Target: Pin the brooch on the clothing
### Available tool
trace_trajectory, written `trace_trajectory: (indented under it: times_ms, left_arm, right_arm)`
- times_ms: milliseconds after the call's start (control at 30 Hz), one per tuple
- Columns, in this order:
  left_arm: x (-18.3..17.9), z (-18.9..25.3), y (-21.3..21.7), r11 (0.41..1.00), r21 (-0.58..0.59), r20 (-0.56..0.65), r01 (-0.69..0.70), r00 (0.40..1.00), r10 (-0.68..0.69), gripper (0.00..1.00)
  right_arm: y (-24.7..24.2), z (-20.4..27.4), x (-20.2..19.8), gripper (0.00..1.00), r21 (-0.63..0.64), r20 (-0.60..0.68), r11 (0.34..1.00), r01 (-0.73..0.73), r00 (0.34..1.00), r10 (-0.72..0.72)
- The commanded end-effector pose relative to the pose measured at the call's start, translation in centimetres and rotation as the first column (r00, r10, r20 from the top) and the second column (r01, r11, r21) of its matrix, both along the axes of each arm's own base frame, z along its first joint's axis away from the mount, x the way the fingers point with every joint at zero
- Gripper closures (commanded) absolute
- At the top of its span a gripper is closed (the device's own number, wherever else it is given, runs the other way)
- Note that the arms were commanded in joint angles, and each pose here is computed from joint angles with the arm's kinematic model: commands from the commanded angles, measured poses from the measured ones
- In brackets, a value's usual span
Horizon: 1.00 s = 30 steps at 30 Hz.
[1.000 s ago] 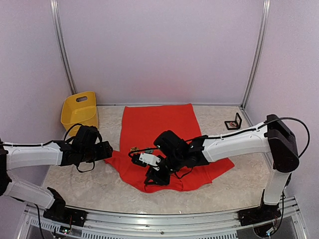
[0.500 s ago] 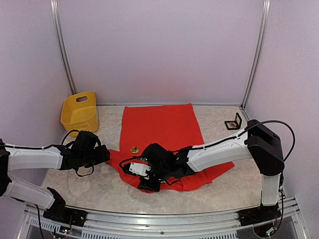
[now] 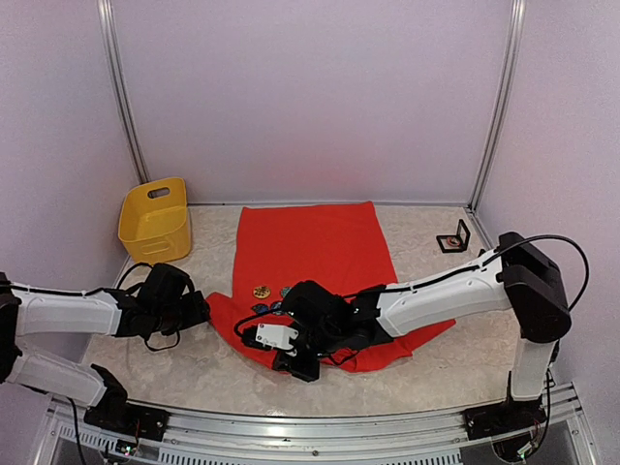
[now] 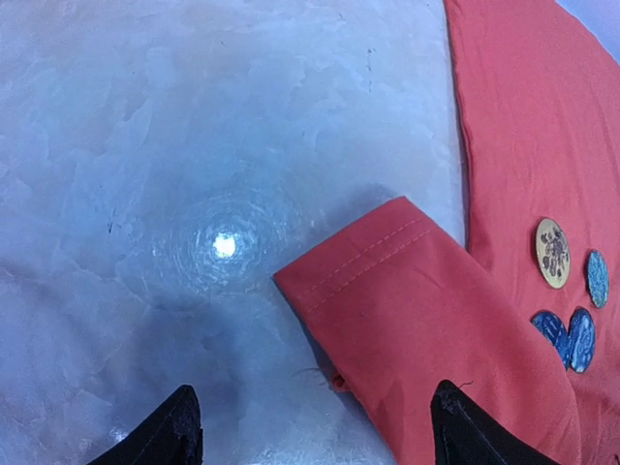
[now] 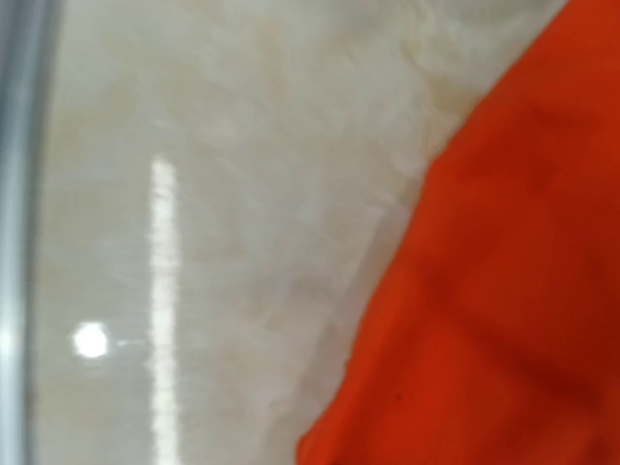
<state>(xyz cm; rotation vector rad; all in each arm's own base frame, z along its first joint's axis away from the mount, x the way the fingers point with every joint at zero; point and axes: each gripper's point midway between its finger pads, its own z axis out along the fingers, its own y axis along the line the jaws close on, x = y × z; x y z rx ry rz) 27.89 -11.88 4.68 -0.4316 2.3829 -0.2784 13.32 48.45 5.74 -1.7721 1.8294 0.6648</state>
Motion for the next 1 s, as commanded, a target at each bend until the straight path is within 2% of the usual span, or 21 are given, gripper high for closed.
trace_trajectory:
  times_ms: [0, 400, 633, 700, 800, 967]
  left_arm:
    - [-0.8, -0.3, 0.3, 0.999, -0.039, -0.001, -0.022, 1.0, 0.022, 0.25]
    - [-1.1, -1.2, -1.3, 0.997, -0.07, -0.026, 0.008, 1.0, -0.009, 0.39]
    - [-0.3, -3.4, 0.0, 0.999, -0.002, -0.07, -0.032, 0.997, 0.032, 0.42]
    - [0.3, -3.6, -0.6, 1.0, -0.015, -0.066, -0.016, 0.998, 0.015, 0.48]
    - [0.6, -3.9, -1.4, 1.0, -0.018, -0.074, 0.024, 0.997, -0.025, 0.63]
    - [0.5, -3.8, -2.2, 0.998, 0.002, -0.098, 0.069, 0.993, -0.069, 0.95]
  right_arm:
    - [-0.7, 5.0, -2.3, 1.0, 0.092, -0.009, 0.992, -0.091, 0.996, 0.092]
    - [-2.0, 1.8, -2.8, 1.0, 0.025, -0.048, 0.996, -0.083, 0.995, 0.085]
    - [-2.4, 1.4, -2.6, 1.0, 0.008, -0.032, 0.997, -0.076, 0.997, 0.076]
    - [-2.5, 1.3, -2.5, 1.0, 0.003, -0.029, 0.997, -0.073, 0.997, 0.073]
    - [-2.6, 1.1, -2.3, 1.0, -0.006, -0.021, 0.998, -0.069, 0.997, 0.069]
    - [-2.9, 1.2, -1.8, 1.0, -0.02, -0.003, 0.998, -0.052, 0.999, 0.052]
